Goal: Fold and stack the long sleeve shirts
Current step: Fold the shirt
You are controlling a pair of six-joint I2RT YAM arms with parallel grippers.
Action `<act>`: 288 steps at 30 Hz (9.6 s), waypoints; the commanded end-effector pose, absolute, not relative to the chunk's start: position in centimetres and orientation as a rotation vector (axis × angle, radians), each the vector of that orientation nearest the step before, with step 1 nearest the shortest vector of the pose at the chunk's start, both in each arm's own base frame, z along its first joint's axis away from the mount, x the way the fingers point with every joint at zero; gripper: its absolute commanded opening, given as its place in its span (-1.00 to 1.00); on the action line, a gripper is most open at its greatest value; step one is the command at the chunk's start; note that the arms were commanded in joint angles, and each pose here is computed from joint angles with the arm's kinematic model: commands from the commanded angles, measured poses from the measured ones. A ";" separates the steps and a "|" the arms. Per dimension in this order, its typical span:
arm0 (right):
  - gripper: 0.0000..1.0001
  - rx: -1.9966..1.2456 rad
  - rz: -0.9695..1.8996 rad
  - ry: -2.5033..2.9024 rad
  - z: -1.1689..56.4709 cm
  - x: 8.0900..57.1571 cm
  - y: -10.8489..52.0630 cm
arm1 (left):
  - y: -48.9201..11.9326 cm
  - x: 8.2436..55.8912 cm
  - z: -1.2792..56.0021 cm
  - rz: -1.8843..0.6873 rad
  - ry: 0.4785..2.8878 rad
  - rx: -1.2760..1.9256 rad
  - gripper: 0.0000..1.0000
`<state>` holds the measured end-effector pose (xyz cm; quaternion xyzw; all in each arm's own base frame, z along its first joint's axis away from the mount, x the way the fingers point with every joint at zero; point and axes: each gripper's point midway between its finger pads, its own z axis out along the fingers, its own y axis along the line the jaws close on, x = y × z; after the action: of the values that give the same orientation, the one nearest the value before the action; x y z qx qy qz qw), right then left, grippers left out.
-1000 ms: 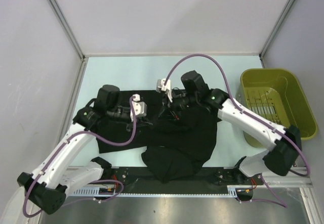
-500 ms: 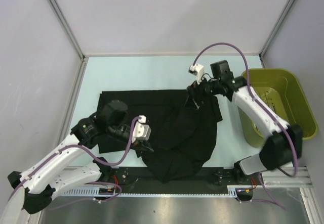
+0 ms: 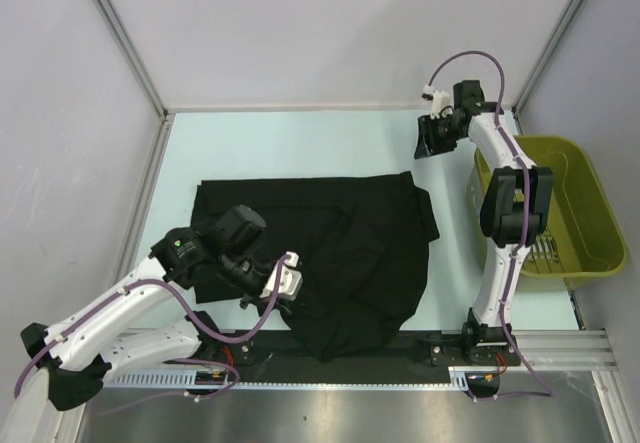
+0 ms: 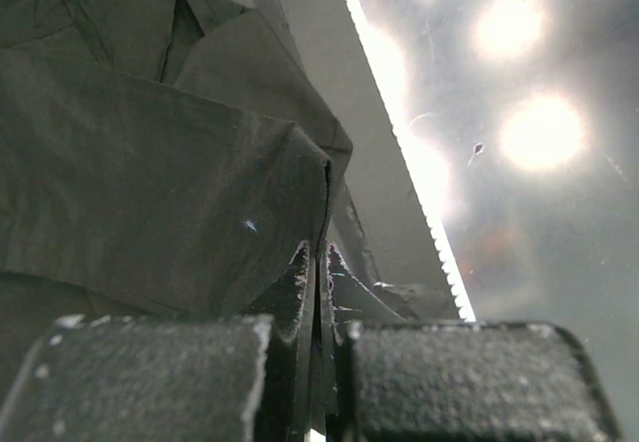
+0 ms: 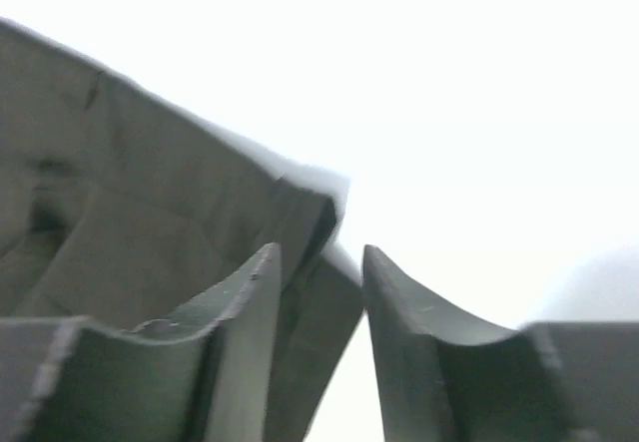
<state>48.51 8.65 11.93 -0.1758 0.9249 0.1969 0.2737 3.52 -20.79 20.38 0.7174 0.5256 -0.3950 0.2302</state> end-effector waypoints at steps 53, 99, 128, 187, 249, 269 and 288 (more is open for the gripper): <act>-1.00 -0.659 0.353 2.682 4.3 47.1 5.8 | -20.7 4.2 20.3 -1.022 1.430 1.997 -1.00; -0.23 -0.880 0.101 2.596 7.3 49.9 6.8 | -21.4 5.6 21.1 -0.973 1.483 1.935 -1.00; 0.33 -0.848 0.699 2.605 11.4 44.9 13.6 | -9.3 39.2 16.0 -0.759 2.260 0.494 -1.00; -1.00 -1.238 -0.080 2.442 2.7 54.2 12.8 | 6.2 50.2 5.4 -0.381 2.494 0.663 -1.00; -1.00 -1.838 0.124 2.019 5.4 23.2 14.7 | 3.3 21.3 1.0 -0.077 2.155 1.672 -0.20; -1.00 -1.560 0.155 2.086 12.1 29.0 12.9 | 2.4 25.9 8.8 -0.169 2.124 1.486 -1.00; -1.00 -1.465 0.162 2.228 9.9 40.6 13.7 | 3.5 38.7 7.5 -0.214 2.264 1.211 -1.00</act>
<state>39.45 13.91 9.47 -0.5464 0.8023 0.0611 0.2323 36.23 3.51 7.13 0.4674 0.8392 -0.0900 0.2632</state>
